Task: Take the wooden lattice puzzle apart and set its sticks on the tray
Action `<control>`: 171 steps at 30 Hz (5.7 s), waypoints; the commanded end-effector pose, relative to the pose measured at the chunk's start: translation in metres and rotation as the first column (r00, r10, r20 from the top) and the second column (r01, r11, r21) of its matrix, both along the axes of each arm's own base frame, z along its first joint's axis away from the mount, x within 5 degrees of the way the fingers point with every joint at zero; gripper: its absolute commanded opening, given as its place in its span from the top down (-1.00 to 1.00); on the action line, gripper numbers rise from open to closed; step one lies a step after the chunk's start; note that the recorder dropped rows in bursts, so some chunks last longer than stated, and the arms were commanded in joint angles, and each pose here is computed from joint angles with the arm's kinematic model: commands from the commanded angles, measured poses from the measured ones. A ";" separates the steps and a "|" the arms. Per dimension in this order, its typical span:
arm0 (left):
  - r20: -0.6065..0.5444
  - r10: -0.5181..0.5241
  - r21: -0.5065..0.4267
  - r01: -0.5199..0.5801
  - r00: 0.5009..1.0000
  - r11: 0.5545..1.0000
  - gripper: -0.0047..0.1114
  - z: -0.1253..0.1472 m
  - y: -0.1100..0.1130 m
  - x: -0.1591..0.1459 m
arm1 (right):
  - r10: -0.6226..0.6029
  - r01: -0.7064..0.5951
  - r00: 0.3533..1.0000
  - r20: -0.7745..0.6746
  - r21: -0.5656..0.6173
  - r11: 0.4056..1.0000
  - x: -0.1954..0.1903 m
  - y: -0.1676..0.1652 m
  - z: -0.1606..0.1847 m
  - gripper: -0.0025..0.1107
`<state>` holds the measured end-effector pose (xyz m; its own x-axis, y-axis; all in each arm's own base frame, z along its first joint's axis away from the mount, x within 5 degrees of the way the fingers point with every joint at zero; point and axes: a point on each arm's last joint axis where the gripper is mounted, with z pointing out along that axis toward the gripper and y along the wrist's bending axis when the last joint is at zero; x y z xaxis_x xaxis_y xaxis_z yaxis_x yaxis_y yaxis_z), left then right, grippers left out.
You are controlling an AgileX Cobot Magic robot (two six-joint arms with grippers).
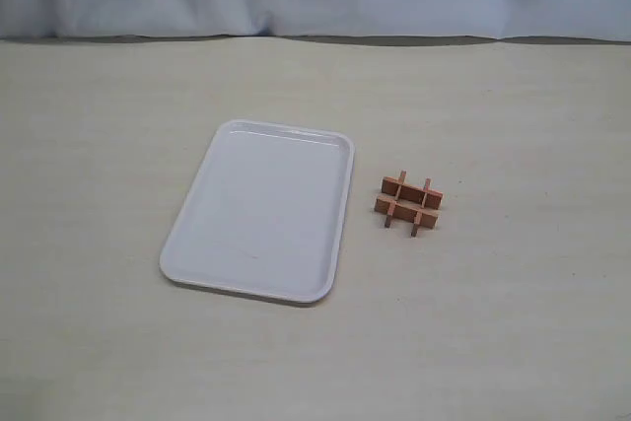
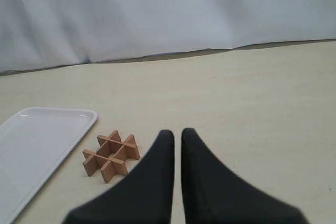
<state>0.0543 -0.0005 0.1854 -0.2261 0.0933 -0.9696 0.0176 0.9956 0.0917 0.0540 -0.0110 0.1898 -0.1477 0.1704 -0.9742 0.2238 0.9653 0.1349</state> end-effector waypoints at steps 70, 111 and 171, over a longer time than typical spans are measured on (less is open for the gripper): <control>0.007 0.000 0.002 0.000 1.000 1.000 0.92 0.000 0.000 0.000 | 0.307 -0.218 0.899 -0.312 0.289 0.932 0.177 0.028 0.130 0.88; 0.007 0.000 0.002 0.000 1.000 1.000 0.92 0.000 0.000 0.000 | 0.044 0.023 0.264 -0.963 0.052 0.998 0.345 0.024 -0.011 0.88; 0.007 0.000 0.002 0.000 1.000 1.000 0.92 0.000 0.000 0.000 | 0.134 0.199 0.329 -0.935 0.207 0.958 0.364 0.010 -0.055 0.87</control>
<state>0.0543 -0.0005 0.1854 -0.2261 0.0933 -0.9696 0.0176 0.9956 0.0917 0.4172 0.0018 0.1318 -0.9079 0.4070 -0.1005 0.4055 0.9134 0.0354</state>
